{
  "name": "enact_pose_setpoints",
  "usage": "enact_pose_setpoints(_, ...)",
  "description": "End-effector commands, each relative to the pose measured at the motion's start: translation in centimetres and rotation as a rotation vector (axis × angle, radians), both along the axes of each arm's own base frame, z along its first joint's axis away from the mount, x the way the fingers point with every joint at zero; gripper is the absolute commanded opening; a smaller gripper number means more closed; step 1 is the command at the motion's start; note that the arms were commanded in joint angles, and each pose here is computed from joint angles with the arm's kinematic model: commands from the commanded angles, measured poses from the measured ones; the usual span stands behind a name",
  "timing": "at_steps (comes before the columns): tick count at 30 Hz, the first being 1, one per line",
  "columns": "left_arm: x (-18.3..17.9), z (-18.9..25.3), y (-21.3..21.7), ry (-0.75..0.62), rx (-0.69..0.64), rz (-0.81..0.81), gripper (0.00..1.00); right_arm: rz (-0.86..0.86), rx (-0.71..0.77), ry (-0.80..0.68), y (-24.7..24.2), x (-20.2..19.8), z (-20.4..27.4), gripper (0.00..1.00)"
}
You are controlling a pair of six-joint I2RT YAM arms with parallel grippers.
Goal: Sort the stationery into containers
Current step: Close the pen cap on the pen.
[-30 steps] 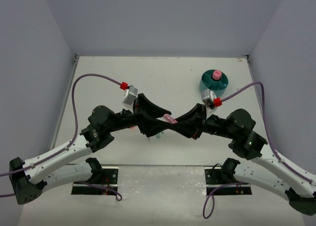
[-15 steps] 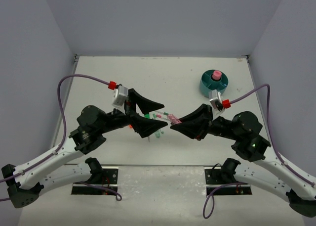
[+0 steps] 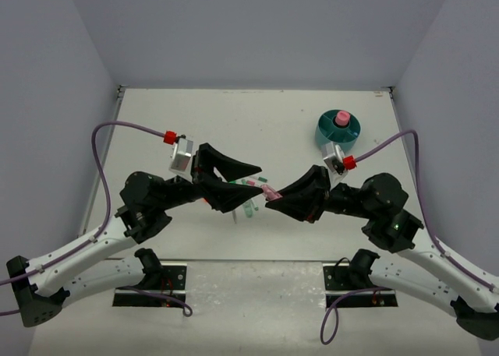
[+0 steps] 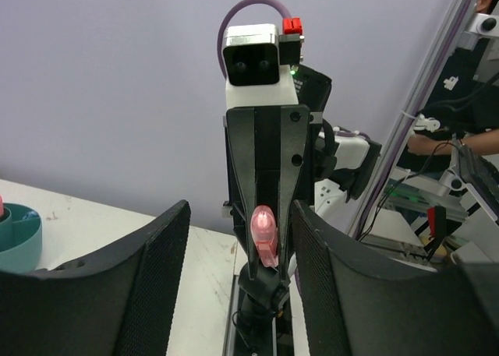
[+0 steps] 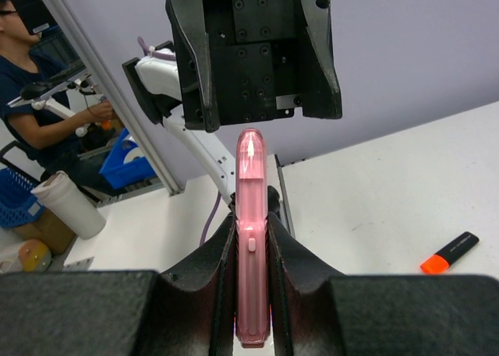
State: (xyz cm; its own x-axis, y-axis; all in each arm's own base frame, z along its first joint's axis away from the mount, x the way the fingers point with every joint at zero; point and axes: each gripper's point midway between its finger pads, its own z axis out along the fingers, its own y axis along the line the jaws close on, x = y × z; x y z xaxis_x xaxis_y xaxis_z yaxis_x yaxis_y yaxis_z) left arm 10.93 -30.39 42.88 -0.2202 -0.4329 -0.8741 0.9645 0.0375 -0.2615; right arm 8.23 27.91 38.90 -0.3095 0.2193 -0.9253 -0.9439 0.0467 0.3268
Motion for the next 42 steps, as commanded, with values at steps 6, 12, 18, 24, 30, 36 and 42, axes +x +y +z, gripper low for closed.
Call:
enact_pose_setpoints(6, -0.4, 0.4, -1.0, -0.018, -0.023, -0.058, 0.34, 0.043, 0.01, -0.009, 0.3, -0.6, 0.5, 0.0)
enact_pose_setpoints(12, -1.1, -1.0, -1.4, -0.013, -0.009, -0.118, 0.04, 0.01, 0.029, -0.024, -0.1, -0.3, 1.6, 0.0)
enact_pose_setpoints(18, -1.5, -3.4, -2.4, 0.037, 0.017, -0.187, 0.0, -0.024, 0.052, -0.044, 0.3, 0.6, 4.4, 0.0)
enact_pose_setpoints(24, -2.1, -5.9, -3.2, 0.087, 0.038, -0.228, 0.0, -0.046, 0.062, -0.067, 1.2, 1.7, 6.8, 0.0)
enact_pose_setpoints(30, -2.5, -7.0, -3.4, 0.114, 0.038, -0.236, 0.0, -0.063, 0.106, -0.079, 1.5, 2.3, 8.9, 0.0)
enact_pose_setpoints(36, -3.1, -7.2, -4.1, 0.121, 0.039, -0.258, 0.0, -0.057, 0.109, -0.069, 2.6, 3.0, 9.1, 0.0)
enact_pose_setpoints(42, -2.5, -7.2, -4.5, 0.134, 0.08, -0.221, 0.0, -0.054, 0.062, -0.057, 3.3, 3.5, 7.3, 0.0)
